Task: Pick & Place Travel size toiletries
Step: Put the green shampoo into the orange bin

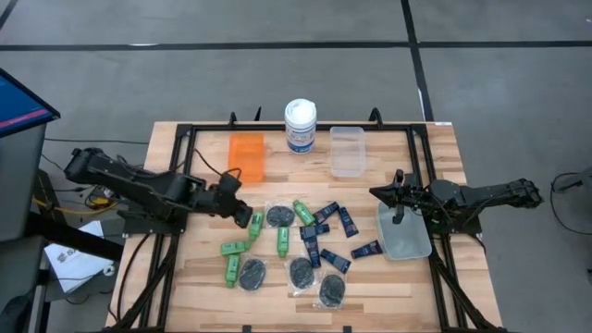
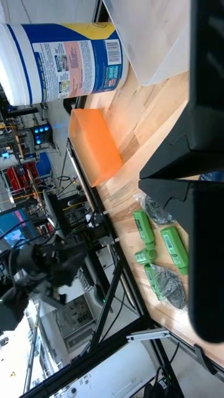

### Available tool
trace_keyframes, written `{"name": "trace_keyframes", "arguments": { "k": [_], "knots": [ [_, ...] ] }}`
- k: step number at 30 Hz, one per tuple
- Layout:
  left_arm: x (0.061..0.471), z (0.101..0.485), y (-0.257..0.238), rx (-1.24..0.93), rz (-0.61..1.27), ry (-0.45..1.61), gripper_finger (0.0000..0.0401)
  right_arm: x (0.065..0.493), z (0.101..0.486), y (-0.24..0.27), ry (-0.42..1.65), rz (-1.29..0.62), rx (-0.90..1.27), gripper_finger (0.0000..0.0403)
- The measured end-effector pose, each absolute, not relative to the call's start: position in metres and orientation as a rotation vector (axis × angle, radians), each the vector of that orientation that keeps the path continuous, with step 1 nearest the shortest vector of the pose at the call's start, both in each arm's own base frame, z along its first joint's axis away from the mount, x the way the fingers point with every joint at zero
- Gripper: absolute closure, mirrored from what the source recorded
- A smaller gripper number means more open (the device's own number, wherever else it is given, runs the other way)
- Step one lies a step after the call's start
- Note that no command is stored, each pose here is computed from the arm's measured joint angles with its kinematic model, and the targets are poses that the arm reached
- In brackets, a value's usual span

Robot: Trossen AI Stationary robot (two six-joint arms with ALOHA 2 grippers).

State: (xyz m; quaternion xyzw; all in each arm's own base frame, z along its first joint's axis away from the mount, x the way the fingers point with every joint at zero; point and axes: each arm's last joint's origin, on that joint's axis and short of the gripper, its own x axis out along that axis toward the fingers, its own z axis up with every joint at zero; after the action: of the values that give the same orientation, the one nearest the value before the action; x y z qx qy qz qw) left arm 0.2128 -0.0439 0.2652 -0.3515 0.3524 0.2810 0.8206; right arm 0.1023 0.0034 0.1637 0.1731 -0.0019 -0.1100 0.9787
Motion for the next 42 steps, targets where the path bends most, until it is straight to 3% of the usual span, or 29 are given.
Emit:
{"name": "trace_keyframes", "arguments": {
  "k": [10, 17, 23, 32, 37, 42],
  "knots": [
    [0.239, 0.225, -0.054, -0.679, 0.585, 0.988, 0.0160, 0.102, 0.164, 0.003, -0.004, -0.222, 0.348, 0.0403],
    [0.246, 0.209, -0.058, -0.716, 0.596, 1.076, 0.0154, 0.102, 0.164, 0.003, -0.004, -0.222, 0.349, 0.0403],
    [0.224, 0.264, -0.053, -0.666, 0.539, 0.789, 0.0210, 0.102, 0.164, 0.003, -0.004, -0.221, 0.349, 0.0403],
    [0.142, 0.347, -0.033, -0.345, 0.290, 0.336, 0.0389, 0.102, 0.164, 0.003, -0.004, -0.221, 0.349, 0.0403],
    [0.104, 0.349, -0.021, -0.266, 0.172, 0.160, 0.0393, 0.102, 0.164, 0.003, -0.004, -0.222, 0.349, 0.0403],
    [0.084, 0.314, -0.016, -0.283, 0.089, 0.038, 0.0399, 0.102, 0.164, 0.003, -0.004, -0.221, 0.349, 0.0403]
  ]
}}
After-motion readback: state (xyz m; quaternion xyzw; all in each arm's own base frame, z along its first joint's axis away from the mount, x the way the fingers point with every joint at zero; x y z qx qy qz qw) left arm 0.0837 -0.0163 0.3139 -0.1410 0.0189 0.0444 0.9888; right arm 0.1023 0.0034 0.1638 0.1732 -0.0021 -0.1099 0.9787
